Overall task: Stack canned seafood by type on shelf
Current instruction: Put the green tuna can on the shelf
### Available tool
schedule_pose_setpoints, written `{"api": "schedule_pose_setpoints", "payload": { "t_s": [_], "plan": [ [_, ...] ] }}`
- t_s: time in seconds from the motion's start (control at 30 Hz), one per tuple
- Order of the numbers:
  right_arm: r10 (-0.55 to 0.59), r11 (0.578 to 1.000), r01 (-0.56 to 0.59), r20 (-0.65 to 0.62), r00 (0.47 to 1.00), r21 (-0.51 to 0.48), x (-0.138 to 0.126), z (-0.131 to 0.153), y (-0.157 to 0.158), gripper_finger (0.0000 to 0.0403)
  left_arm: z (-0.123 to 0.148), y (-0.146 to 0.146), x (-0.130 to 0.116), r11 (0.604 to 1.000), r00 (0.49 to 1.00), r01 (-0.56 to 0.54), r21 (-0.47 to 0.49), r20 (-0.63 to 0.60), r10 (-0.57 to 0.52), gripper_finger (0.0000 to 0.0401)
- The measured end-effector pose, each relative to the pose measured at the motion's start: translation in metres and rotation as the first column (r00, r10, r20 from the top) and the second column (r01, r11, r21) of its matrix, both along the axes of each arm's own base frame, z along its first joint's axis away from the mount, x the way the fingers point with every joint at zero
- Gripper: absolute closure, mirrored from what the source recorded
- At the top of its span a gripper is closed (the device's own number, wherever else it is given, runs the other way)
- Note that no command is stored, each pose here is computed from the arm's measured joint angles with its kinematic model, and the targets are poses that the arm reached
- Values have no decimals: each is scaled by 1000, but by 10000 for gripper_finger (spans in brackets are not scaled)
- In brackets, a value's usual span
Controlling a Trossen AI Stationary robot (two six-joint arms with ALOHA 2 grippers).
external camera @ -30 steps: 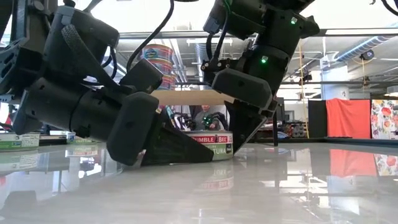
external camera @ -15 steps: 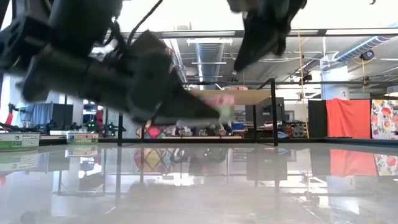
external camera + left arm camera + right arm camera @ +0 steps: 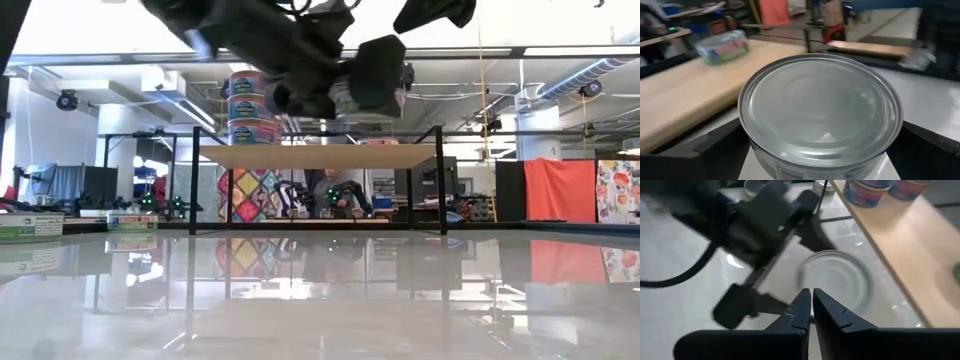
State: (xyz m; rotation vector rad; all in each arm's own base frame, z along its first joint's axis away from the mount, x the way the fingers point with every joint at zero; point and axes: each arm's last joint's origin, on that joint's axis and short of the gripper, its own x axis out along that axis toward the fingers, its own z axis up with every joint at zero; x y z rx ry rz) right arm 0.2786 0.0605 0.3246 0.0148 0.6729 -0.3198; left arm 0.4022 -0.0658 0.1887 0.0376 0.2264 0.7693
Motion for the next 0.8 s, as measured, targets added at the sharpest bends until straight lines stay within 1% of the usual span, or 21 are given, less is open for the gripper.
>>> {"api": "schedule_pose_setpoints", "payload": {
  "t_s": [0.07, 0.2, 0.27, 0.33, 0.43, 0.57, 0.63, 0.8],
  "plan": [
    [18, 999, -18, -15, 1000, -30, -3, 1, -3, 390, 10, 12, 7, 999, 999, -33, -8, 34, 33, 15],
    [16, 997, -20, -52, 999, -78, -1, -1, -15, 390, 32, 39, 21, 995, 991, -96, -14, 91, 97, 15],
    [-7, 995, 1, -59, 998, -103, 1, 0, -27, 390, 40, 52, 25, 994, 989, -106, -23, 100, 108, 15],
    [-41, 992, 33, -60, 997, -118, 3, 3, -43, 390, 43, 62, 30, 994, 988, -107, -37, 109, 110, 15],
    [-65, 990, 55, -70, 995, -129, 4, 8, -71, 390, 43, 69, 38, 994, 988, -104, -42, 111, 108, 15],
    [-25, 997, 18, -81, 996, -79, 1, 13, -108, 390, 36, 79, 51, 989, 987, -132, -73, 79, 138, 14],
    [-9, 999, 4, -84, 996, -50, -1, 13, -124, 390, 35, 85, 58, 985, 987, -156, -77, 36, 159, 14],
    [40, 999, -40, -84, 996, 4, -9, 10, -152, 390, 43, 96, 72, 976, 979, -201, -80, -44, 198, 14]
  ]
}}
